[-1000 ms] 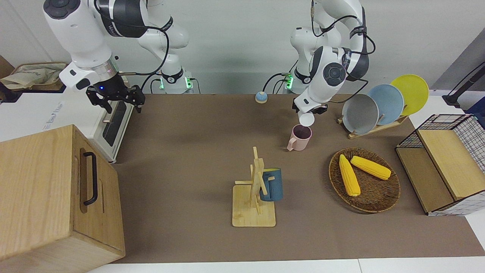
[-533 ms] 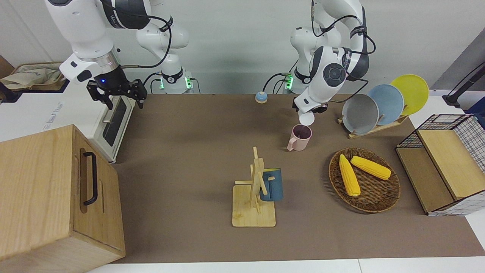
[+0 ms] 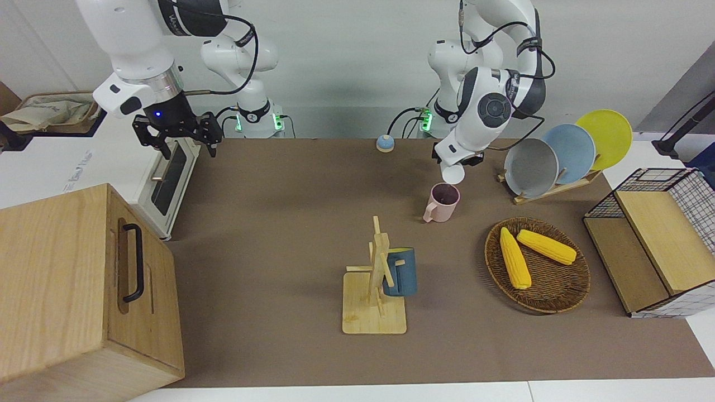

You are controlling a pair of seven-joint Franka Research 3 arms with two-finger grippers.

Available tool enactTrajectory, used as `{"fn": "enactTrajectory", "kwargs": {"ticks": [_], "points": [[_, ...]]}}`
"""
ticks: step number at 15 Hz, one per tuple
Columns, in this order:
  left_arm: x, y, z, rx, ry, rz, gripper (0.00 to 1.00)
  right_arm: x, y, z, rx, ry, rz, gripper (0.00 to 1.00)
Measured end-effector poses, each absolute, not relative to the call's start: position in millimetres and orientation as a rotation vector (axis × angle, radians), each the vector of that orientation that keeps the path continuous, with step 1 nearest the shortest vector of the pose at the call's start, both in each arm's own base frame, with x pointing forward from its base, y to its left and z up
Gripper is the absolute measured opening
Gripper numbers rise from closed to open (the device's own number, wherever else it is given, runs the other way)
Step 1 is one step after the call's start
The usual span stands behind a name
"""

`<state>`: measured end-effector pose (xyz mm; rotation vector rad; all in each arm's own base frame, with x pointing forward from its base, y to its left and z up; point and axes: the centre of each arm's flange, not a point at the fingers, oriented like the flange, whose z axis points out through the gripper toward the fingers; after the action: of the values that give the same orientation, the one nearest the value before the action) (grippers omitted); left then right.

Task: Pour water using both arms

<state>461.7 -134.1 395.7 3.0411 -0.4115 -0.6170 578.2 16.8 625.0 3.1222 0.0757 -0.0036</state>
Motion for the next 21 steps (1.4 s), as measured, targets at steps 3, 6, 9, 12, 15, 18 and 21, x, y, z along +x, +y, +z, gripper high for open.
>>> {"fn": "enactTrajectory", "kwargs": {"ticks": [3,6,9,12,15,18,21], "points": [[461.6,-134.0,396.1,3.042,-0.413,-0.621,0.63,578.2,16.8,625.0,3.122,0.076,-0.004,0.99],[461.3,-133.9,396.2,3.042,-0.413,-0.626,0.63,578.2,16.8,625.0,3.122,0.076,-0.004,0.99],[460.9,-133.7,396.1,3.041,-0.413,-0.631,0.63,578.2,16.8,625.0,3.122,0.076,-0.004,0.99],[460.5,-133.7,396.1,3.04,-0.413,-0.635,0.63,578.2,16.8,625.0,3.122,0.076,-0.004,0.99],[460.5,-133.6,396.2,3.04,-0.413,-0.636,0.63,578.2,16.8,625.0,3.122,0.076,-0.004,0.99],[460.3,-133.6,396.2,3.04,-0.413,-0.638,0.63,578.2,16.8,625.0,3.122,0.076,-0.004,0.99],[460.3,-133.6,396.2,3.04,-0.413,-0.639,0.63,578.2,16.8,625.0,3.122,0.076,-0.004,0.99]]}}
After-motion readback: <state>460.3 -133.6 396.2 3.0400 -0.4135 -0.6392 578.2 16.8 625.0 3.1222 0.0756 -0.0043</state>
